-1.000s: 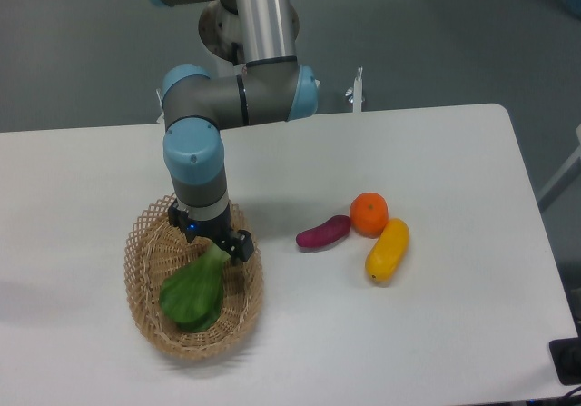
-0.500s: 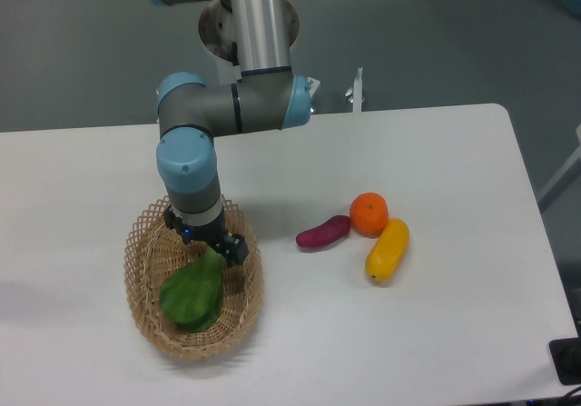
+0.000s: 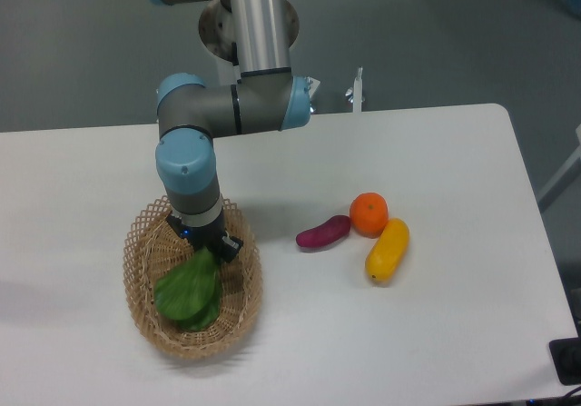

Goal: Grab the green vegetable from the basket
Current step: 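Lower the gripper onto the bok choy stem and close it, then lift the bok choy out of the basket toward the orange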

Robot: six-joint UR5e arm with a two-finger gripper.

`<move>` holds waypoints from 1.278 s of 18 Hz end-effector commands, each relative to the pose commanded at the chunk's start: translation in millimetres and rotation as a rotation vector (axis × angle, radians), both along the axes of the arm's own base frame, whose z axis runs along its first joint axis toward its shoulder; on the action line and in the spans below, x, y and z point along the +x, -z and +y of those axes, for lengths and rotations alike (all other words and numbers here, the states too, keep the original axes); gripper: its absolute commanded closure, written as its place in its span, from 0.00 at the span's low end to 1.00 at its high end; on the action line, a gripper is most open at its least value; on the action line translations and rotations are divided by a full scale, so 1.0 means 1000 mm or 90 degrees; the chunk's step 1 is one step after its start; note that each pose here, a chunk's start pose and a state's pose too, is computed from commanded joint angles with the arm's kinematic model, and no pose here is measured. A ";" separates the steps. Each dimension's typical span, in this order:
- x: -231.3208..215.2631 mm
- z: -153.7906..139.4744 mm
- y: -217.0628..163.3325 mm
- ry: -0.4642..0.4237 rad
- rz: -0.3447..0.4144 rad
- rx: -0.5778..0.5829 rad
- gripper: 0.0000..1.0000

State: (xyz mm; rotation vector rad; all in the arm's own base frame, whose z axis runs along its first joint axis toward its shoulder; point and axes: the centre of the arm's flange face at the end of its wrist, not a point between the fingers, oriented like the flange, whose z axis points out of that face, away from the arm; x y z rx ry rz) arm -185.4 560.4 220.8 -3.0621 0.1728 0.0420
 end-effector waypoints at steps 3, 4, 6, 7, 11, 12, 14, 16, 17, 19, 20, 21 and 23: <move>-0.002 0.000 -0.002 0.002 0.002 0.002 0.64; -0.004 -0.001 -0.005 0.001 0.003 0.005 0.64; -0.005 -0.003 -0.014 -0.001 0.008 0.014 0.64; -0.007 -0.005 -0.020 -0.004 0.012 0.019 0.64; -0.038 -0.015 -0.073 -0.037 0.039 0.072 0.64; -0.045 -0.013 -0.083 -0.036 0.040 0.083 0.64; -0.065 -0.015 -0.096 -0.052 0.036 0.104 0.64; -0.093 -0.030 -0.107 -0.067 0.047 0.115 0.64; -0.106 -0.037 -0.117 -0.058 0.059 0.122 0.64; -0.137 -0.052 -0.127 -0.050 0.069 0.133 0.63; -0.151 -0.058 -0.132 -0.056 0.072 0.142 0.63; -0.165 -0.065 -0.136 -0.061 0.075 0.146 0.63; -0.192 -0.080 -0.146 -0.054 0.088 0.144 0.63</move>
